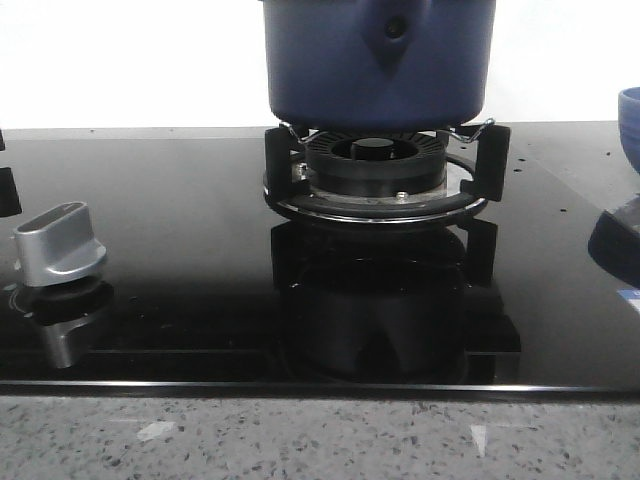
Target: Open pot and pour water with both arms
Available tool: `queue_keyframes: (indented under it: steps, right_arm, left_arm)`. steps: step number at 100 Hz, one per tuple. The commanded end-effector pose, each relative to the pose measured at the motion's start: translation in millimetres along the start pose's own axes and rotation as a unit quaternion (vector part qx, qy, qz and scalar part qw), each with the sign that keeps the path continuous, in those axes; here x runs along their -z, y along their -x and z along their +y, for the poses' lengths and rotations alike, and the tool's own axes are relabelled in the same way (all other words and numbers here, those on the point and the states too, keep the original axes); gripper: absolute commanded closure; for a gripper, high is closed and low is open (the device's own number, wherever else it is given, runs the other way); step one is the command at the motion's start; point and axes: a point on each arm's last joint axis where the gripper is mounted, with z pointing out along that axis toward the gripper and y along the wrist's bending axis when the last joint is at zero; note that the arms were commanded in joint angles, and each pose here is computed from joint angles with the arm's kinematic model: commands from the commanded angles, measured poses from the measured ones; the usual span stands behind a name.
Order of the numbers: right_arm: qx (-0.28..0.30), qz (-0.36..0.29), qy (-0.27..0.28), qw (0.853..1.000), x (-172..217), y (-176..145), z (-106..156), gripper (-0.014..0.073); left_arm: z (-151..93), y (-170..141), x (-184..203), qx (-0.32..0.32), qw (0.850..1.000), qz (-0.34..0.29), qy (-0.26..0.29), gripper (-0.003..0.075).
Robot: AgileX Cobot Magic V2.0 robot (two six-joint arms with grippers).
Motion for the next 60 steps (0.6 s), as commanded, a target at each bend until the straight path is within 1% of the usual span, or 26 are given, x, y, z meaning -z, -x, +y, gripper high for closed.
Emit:
queue_keyframes:
  steps: [1,44,51,60]
  right_arm:
    - [0.004,-0.051,0.004,0.999,19.0,8.7,3.8,0.0160]
    - [0.004,-0.051,0.004,0.999,19.0,8.7,3.8,0.0160]
    - [0.004,-0.052,0.004,0.999,19.0,8.9,3.8,0.0160]
    - [0.004,-0.052,0.004,0.999,19.0,8.9,3.8,0.0160]
  left_arm:
    - [-11.7,33.1,6.3,-0.003,0.998,-0.056,-0.013,0.0399]
    - [-10.3,27.2,4.0,-0.009,0.999,-0.042,-0.016,0.0394]
    - [-10.7,26.6,4.0,-0.012,0.999,-0.038,-0.018,0.0357]
    - [-10.7,26.6,4.0,-0.012,0.999,-0.038,-0.018,0.0241]
